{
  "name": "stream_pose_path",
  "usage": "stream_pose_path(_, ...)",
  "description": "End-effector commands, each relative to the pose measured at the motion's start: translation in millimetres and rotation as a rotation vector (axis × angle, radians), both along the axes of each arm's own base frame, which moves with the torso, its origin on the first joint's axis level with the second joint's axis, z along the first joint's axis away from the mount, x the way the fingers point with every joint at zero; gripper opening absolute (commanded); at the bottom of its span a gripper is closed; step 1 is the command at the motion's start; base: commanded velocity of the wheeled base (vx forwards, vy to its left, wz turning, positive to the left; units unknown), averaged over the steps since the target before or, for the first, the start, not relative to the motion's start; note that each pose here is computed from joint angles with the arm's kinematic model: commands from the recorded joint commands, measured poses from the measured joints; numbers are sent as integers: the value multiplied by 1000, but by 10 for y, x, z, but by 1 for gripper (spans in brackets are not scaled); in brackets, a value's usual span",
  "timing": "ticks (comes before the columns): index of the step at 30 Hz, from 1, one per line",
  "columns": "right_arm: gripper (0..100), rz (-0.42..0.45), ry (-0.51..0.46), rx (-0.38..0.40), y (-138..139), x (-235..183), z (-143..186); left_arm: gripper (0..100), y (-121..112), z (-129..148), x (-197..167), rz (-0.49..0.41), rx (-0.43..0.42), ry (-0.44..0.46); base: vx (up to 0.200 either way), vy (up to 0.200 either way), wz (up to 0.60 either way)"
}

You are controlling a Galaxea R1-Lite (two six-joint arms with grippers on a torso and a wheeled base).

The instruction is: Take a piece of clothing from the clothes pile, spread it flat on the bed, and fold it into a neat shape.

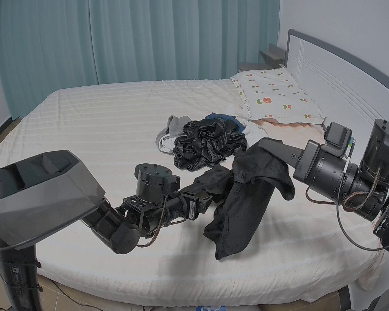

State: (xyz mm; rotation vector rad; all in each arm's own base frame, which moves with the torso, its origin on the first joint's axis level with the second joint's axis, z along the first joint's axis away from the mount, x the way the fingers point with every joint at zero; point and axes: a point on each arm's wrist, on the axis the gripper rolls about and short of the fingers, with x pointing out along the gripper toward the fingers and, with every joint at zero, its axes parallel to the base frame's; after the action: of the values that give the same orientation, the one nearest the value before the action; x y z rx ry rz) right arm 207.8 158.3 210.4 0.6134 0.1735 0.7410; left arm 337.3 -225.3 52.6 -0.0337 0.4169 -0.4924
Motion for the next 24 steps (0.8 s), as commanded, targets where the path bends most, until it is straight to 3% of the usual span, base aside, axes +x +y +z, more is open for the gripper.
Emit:
stream_pose_path(1,0,1,-31,21,-18,-27,111,100,-88,-151,227,17,-7,-14,0,0,0)
stream_pose_path(7,0,-10,-30,17,-65,-32,106,100,-55,-93,356,27,-31,-42,0,0,0)
stream_pose_path(12,0,-10,-43,27,-54,-17,152,100,-88,-90,373,-26,-52,-37,0,0,0)
stream_pose_path(19,0,-21,-100,69,-45,43,325,100,-126,-350,402,-62,-46,19,0,0,0)
stream_pose_path(24,0,0,-146,98,-25,64,492,100,-180,-385,424,-19,-147,79,0,0,0)
